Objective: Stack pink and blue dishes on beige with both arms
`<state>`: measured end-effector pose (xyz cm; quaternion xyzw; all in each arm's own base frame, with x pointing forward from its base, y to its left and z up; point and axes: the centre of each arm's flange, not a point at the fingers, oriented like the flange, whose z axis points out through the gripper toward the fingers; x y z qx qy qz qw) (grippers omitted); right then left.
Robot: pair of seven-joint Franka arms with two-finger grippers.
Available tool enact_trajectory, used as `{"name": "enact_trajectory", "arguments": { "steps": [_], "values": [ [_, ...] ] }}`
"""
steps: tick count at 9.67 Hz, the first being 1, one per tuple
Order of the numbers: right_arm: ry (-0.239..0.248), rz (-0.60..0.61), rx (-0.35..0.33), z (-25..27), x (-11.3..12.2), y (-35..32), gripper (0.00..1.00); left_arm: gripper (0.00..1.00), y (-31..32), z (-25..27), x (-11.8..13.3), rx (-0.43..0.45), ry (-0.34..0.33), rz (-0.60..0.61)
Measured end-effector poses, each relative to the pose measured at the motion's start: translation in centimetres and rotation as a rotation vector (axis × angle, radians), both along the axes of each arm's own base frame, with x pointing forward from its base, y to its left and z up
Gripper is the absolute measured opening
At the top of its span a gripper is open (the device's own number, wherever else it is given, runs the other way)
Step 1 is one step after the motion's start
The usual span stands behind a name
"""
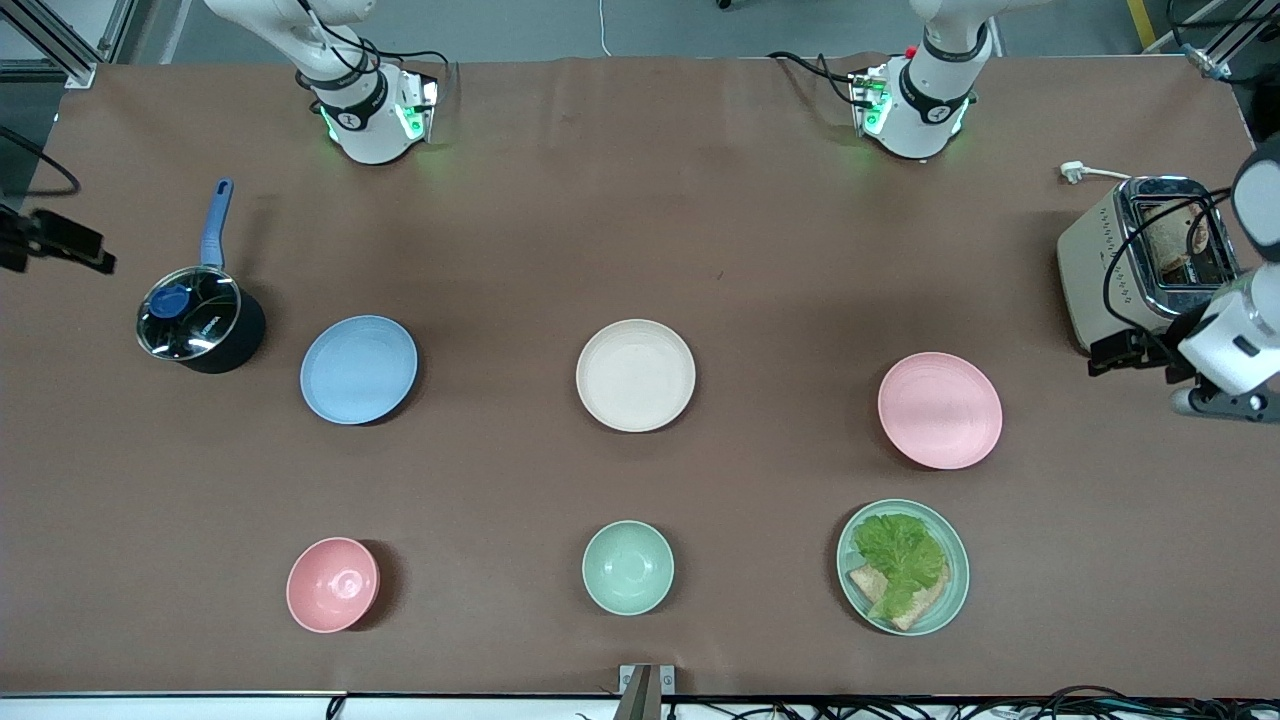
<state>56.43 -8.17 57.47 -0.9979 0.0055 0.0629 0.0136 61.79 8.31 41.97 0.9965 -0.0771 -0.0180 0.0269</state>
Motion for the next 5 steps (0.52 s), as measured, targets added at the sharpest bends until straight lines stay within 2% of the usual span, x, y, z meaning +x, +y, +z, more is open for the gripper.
{"name": "enact_trajectory", "arguments": {
  "steps": [2,3,5],
  "values": [
    [-0.013,0.032,0.086,-9.9,1.8,-2.5,1.0,1.0,3.2,-7.2,0.5,-0.162,0.032,-0.017],
    [-0.035,0.044,0.119,-15.1,1.5,-3.4,1.0,1.0,3.9,-10.4,0.6,-0.203,0.045,-0.019],
    [-0.041,0.079,0.124,-23.8,0.3,-3.3,1.0,0.97,3.5,-14.6,1.1,-0.238,0.052,-0.03]
  ]
}}
